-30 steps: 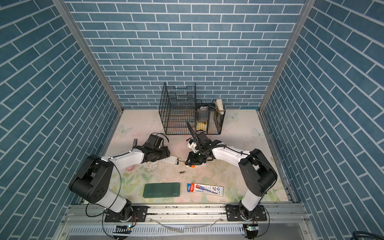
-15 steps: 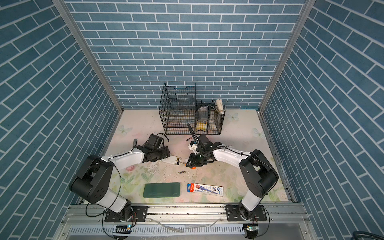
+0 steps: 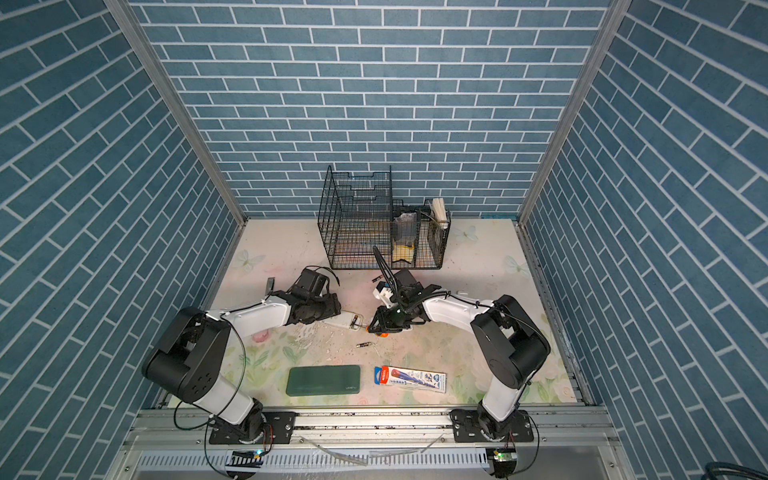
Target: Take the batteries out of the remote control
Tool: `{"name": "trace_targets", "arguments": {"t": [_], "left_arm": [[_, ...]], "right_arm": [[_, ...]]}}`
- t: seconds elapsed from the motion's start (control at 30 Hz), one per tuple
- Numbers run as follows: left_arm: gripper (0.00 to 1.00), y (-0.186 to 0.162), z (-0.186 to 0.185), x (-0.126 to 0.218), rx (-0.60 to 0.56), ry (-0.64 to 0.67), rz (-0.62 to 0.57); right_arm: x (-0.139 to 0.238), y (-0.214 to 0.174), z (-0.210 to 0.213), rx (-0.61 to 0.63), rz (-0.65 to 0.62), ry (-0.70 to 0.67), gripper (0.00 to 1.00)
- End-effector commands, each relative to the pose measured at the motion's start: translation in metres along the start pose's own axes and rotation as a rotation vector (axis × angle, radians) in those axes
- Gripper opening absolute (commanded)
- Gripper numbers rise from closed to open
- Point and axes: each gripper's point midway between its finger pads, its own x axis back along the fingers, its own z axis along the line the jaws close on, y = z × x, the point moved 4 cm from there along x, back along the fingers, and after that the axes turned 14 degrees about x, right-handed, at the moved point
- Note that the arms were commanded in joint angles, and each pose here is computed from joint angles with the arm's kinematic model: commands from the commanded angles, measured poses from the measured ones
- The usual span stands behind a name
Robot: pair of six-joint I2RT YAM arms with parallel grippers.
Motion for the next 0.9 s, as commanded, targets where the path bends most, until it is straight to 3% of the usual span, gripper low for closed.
{"name": "trace_targets", "arguments": {"t": [0.0, 0.33, 0.87], "left_arm": [[0.74, -0.001, -0.002, -0.001, -0.013, 0.009, -0.003], [0.73, -0.004, 0.002, -0.003, -0.029, 0.014, 0.003], [0.71, -0.005, 0.008, 0.006, -0.043, 0.024, -0.015]], "right_arm": [[0.010, 0.012, 0.011, 0.055, -0.067, 0.032, 0.00], [0.020, 0.030, 0.009, 0.027, -0.144, 0.022, 0.00], [0.020, 0.050, -0.002, -0.022, -0.163, 0.036, 0.00]]}}
